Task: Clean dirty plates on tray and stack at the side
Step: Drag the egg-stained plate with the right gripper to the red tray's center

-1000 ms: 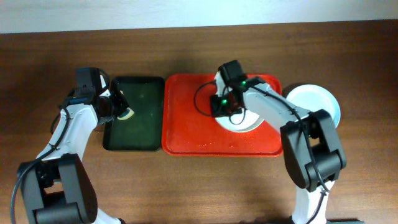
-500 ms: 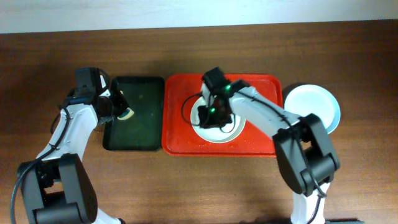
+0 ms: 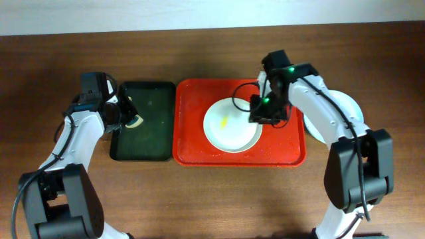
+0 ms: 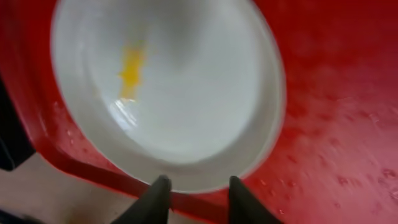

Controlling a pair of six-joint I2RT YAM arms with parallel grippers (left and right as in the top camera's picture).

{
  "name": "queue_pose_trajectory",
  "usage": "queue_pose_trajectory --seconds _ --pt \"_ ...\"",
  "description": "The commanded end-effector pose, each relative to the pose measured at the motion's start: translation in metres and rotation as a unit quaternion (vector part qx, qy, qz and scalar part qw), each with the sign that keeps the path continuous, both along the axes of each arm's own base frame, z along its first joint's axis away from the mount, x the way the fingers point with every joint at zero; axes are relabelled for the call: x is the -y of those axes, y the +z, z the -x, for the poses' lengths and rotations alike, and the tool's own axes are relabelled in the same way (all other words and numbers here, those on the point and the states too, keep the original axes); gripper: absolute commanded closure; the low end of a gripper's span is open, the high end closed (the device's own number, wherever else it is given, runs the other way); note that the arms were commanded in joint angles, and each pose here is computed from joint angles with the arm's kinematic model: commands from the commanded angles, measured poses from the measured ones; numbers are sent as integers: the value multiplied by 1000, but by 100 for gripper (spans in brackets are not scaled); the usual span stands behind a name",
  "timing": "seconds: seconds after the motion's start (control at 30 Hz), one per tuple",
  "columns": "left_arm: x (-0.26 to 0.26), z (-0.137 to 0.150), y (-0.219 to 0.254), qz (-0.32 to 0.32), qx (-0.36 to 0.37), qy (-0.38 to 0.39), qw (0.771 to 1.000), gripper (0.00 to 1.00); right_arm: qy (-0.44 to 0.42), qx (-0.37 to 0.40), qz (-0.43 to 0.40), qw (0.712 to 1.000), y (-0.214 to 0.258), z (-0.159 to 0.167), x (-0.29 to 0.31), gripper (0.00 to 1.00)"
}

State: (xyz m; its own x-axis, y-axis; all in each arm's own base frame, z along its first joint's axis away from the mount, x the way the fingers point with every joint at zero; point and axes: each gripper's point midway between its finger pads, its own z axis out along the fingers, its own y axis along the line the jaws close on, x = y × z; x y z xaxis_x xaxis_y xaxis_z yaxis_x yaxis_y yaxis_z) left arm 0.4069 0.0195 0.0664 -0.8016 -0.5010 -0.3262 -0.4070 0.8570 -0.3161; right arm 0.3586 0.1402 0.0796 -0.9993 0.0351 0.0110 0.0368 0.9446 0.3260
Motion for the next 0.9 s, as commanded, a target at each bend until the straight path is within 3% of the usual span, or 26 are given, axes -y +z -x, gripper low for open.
queue_pose_trajectory --seconds 0.0,0.2,0.47,0.87 --pt "3 0 -1 3 0 -10 1000 89 -4 -8 19 1000 -4 6 13 72" --pt "3 0 -1 3 0 -10 1000 89 -88 -45 106 989 -38 24 44 73" --pt "3 0 -1 3 0 -10 1000 89 -105 -44 67 991 -67 30 32 72" --pt "3 0 -1 3 0 -10 1000 89 -123 -61 54 989 -35 21 39 75"
